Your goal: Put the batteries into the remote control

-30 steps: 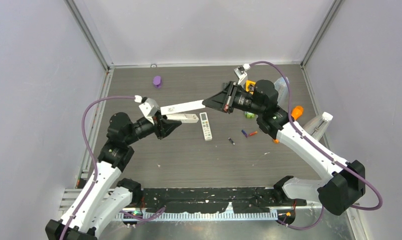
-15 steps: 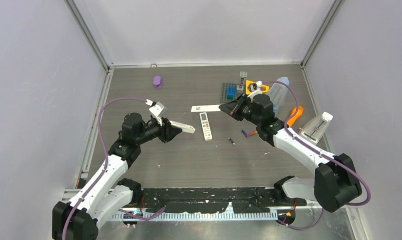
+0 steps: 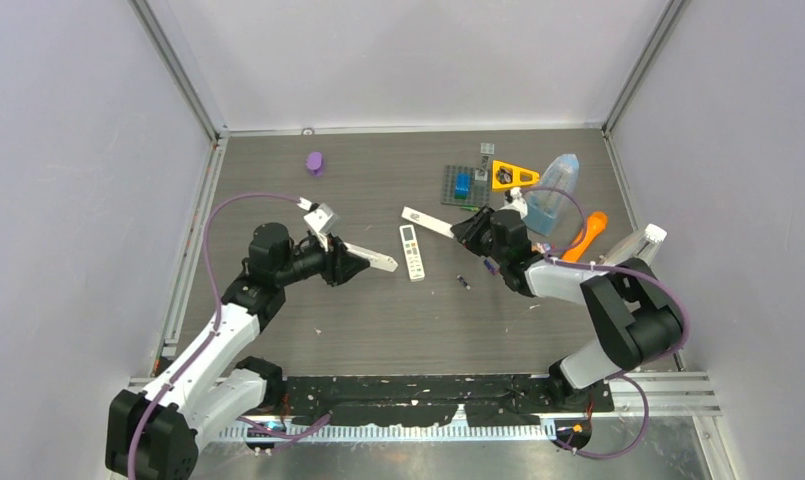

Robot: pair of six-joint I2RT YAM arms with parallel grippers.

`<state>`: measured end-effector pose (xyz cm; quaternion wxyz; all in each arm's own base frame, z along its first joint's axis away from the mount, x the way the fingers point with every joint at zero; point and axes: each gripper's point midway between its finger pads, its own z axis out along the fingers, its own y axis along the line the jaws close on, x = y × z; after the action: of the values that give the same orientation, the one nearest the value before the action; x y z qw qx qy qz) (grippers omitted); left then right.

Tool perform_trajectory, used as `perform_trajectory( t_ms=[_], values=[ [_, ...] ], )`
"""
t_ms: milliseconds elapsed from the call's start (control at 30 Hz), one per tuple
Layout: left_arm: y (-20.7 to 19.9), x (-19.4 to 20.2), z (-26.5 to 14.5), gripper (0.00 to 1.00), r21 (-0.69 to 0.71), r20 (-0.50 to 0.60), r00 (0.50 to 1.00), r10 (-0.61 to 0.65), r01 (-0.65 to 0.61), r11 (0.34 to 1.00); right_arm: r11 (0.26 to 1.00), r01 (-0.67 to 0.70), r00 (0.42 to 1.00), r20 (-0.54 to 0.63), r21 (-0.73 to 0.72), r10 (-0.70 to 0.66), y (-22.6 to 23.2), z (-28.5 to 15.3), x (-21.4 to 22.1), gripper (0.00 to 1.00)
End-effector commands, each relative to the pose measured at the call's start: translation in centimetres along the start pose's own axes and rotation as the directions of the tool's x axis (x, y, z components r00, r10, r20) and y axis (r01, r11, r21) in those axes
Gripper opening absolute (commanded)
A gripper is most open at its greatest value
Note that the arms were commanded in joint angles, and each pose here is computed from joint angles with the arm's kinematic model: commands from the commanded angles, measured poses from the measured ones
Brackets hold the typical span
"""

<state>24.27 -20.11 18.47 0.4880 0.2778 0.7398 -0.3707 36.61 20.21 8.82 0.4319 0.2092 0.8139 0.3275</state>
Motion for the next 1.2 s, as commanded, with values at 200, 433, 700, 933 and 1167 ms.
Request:
perform_trajectory(
  t_ms=[200, 433, 700, 933, 1167],
  values=[
    [-1.7, -3.8, 0.4, 0.00, 0.105, 0.093, 0.991, 0.098, -0.108, 0.989, 0.966, 0.258, 0.966, 0.011, 0.031, -0.259, 2.8, -3.0, -4.0, 0.95],
    [-5.1, -4.3, -0.4, 0.00, 0.290, 0.064, 0.994, 0.093, -0.107, 0.951, 0.641, 0.540, 0.777, 0.030, -0.545, -0.629, 14.0, -10.8, 0.0, 0.97],
    [-9.0, -5.7, -2.7, 0.00, 0.454, 0.098, 0.987, 0.126, -0.157, 0.877, 0.228, 0.600, 0.557, 0.196, -0.767, -0.807, 18.5, -17.0, 6.7, 0.98],
    [-10.9, -5.3, -4.5, 0.00, 0.519, 0.149, 0.968, 0.202, -0.250, 0.817, 0.097, 0.564, 0.474, 0.225, -0.820, -0.852, 20.1, -17.9, 9.4, 0.95],
    [-11.7, -6.0, -5.2, 0.00, 0.534, 0.171, 0.963, 0.206, -0.266, 0.802, 0.074, 0.552, 0.427, 0.205, -0.831, -0.881, 20.6, -18.0, 10.3, 0.69]
  ],
)
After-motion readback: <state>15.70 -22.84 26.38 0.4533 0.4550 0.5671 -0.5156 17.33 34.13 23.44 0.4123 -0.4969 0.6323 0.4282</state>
